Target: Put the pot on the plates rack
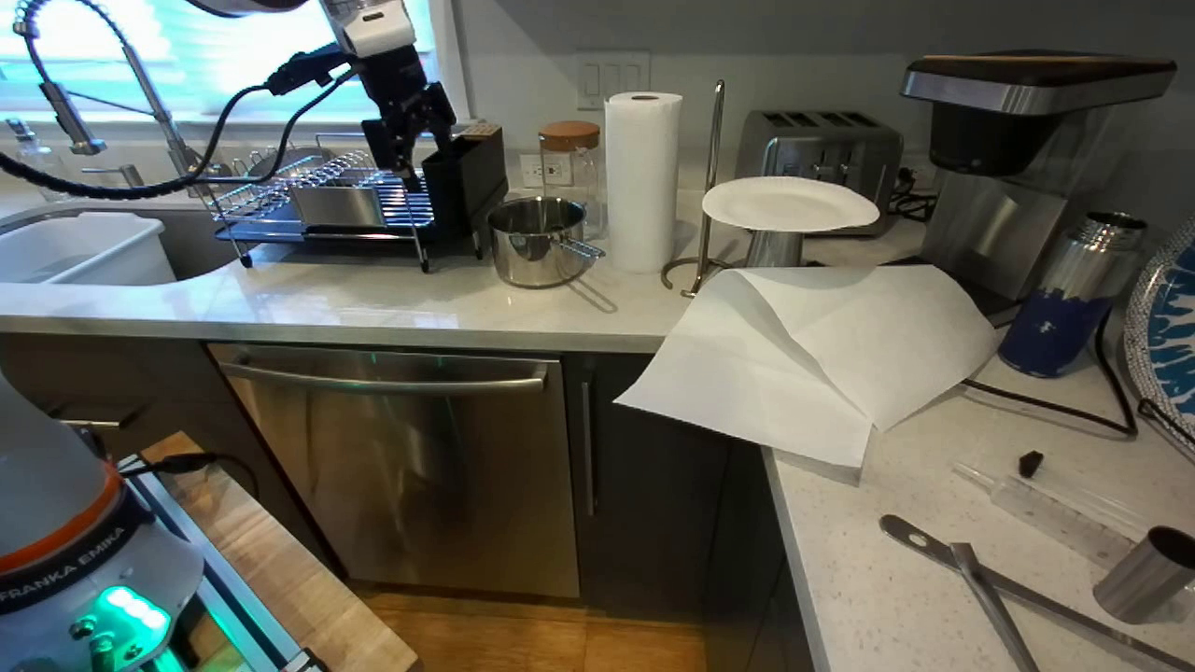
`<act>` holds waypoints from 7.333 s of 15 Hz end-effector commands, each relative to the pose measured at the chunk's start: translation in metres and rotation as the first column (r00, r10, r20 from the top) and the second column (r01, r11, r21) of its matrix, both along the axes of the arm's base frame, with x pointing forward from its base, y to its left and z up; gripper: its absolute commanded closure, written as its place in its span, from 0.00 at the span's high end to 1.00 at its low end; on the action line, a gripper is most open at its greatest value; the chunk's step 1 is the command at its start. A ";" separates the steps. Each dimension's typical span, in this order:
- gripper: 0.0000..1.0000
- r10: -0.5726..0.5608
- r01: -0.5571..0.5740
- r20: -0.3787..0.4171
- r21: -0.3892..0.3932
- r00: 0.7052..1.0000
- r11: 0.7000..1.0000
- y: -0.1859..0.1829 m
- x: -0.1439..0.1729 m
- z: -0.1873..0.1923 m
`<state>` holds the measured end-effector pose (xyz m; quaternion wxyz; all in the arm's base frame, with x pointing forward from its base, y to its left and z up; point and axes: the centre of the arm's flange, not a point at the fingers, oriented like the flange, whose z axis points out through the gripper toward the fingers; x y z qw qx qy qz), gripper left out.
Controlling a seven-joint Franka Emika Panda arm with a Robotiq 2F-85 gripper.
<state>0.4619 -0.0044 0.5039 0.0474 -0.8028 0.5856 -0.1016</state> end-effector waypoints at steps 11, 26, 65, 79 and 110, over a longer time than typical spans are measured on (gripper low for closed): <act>1.00 -0.267 0.267 0.012 -0.035 0.964 0.963 -0.016 0.053 -0.093; 0.21 -0.262 0.263 0.051 0.000 0.964 0.965 -0.014 0.081 -0.123; 0.02 0.157 -0.168 0.265 0.020 0.951 0.986 0.196 -0.047 0.132; 0.02 0.068 -0.079 0.114 0.096 0.991 0.992 0.232 -0.025 0.067; 1.00 0.182 -0.184 0.046 0.043 0.982 0.982 0.244 -0.033 0.075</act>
